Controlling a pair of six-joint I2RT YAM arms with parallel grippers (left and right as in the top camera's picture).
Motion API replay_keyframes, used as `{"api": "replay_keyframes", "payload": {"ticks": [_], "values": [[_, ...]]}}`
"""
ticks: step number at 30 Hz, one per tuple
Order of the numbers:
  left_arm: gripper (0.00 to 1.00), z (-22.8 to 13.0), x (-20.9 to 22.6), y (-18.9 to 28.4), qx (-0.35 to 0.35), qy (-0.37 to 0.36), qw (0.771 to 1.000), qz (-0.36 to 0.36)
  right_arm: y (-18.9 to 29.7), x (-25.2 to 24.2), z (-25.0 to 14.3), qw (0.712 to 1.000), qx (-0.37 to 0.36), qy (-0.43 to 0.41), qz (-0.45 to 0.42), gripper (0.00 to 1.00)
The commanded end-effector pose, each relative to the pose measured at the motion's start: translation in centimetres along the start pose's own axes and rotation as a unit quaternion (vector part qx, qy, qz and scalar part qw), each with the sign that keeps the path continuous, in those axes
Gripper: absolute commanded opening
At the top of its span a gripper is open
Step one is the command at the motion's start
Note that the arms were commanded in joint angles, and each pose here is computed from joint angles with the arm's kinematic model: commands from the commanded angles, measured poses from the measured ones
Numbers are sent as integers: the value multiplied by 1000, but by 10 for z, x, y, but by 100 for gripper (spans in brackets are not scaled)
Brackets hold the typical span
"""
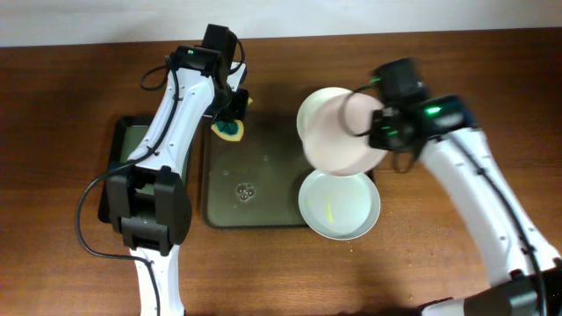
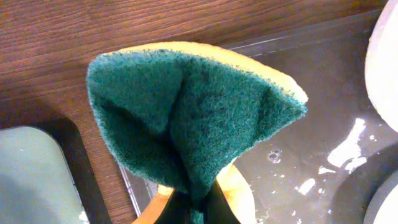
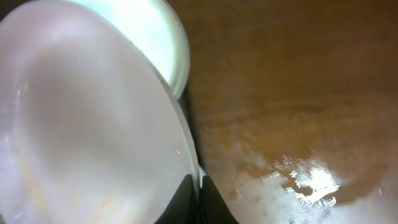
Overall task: Clean dirty plates on tray and stack at the side
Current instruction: 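Lift the cleaned plate with the right gripper and carry it right, then lower the plate onto the table right of the tray and release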
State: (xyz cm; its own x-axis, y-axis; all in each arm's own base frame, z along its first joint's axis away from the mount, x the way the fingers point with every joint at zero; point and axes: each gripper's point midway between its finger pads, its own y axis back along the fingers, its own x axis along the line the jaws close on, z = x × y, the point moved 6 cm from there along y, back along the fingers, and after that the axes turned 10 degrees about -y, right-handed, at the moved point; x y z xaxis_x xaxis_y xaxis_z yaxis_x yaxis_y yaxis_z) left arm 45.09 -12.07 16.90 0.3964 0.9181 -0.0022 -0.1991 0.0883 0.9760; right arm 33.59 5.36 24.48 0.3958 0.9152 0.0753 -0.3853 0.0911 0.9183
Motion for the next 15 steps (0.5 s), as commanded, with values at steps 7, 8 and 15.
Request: {"api": "replay_keyframes", "payload": {"ticks": [7,8,15], "values": [[0,3,1,6,-10,7,1000,5,-44,-126,14,987,60,-148,-7,4],[0,3,1,6,-10,7,1000,5,-54,-139,12,984,57,-166,-13,4],[0,3,1,6,-10,7,1000,5,-115,-191,-17,972,27,-231,-31,4]]}}
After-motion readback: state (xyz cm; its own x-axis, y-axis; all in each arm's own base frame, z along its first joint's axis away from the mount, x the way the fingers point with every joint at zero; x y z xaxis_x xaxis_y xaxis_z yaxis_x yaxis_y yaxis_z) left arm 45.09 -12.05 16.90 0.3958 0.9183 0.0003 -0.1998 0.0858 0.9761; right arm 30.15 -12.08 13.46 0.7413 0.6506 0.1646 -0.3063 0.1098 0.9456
